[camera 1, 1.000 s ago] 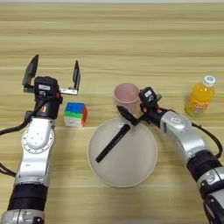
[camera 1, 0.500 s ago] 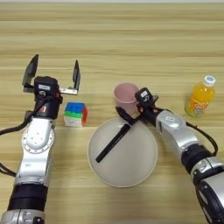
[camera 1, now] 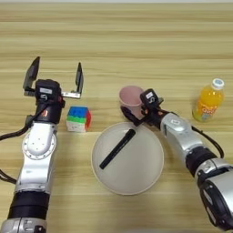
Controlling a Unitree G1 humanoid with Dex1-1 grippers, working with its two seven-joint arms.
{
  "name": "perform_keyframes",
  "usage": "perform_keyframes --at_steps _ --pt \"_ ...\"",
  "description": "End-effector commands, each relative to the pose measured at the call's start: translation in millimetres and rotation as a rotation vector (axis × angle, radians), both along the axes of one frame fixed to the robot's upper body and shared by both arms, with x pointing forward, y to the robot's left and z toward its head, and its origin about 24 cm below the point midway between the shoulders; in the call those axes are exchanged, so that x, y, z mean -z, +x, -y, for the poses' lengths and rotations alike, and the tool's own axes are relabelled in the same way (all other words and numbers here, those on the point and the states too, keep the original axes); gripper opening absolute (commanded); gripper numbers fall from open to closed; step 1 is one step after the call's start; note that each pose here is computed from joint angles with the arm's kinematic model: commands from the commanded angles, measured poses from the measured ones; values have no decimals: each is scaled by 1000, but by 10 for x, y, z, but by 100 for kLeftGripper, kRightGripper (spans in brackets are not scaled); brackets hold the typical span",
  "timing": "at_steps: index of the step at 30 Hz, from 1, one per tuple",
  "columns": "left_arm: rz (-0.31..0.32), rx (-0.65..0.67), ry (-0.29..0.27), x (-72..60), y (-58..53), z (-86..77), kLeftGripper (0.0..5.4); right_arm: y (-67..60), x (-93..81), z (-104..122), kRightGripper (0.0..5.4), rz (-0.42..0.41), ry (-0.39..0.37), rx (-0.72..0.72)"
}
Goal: Move the objects on the table
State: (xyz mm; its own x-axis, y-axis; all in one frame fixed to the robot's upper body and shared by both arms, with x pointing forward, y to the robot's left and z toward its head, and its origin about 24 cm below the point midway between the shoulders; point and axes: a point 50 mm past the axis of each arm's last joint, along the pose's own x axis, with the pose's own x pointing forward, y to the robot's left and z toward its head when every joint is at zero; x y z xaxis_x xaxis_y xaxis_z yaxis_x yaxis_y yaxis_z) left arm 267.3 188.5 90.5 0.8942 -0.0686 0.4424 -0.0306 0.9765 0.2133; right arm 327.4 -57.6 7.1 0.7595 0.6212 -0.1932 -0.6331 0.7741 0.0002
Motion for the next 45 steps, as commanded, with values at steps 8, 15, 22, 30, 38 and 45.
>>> perform_keyframes --at_steps 8,15,22,30,38,45 --pt "4 1 9 -4 7 -3 540 52 -81 -23 443 37 13 4" --pt "8 0 10 -12 8 -1 540 74 -167 32 443 94 39 15" --pt "3 0 8 1 3 9 540 53 -307 195 443 177 69 22" --pt "1 1 7 6 -3 16 540 -129 -376 569 443 223 41 47" --pt "0 6 9 7 7 15 540 -342 -382 870 443 198 5 79" --pt "1 7 13 0 14 2 540 -477 -349 1061 443 165 -22 121"
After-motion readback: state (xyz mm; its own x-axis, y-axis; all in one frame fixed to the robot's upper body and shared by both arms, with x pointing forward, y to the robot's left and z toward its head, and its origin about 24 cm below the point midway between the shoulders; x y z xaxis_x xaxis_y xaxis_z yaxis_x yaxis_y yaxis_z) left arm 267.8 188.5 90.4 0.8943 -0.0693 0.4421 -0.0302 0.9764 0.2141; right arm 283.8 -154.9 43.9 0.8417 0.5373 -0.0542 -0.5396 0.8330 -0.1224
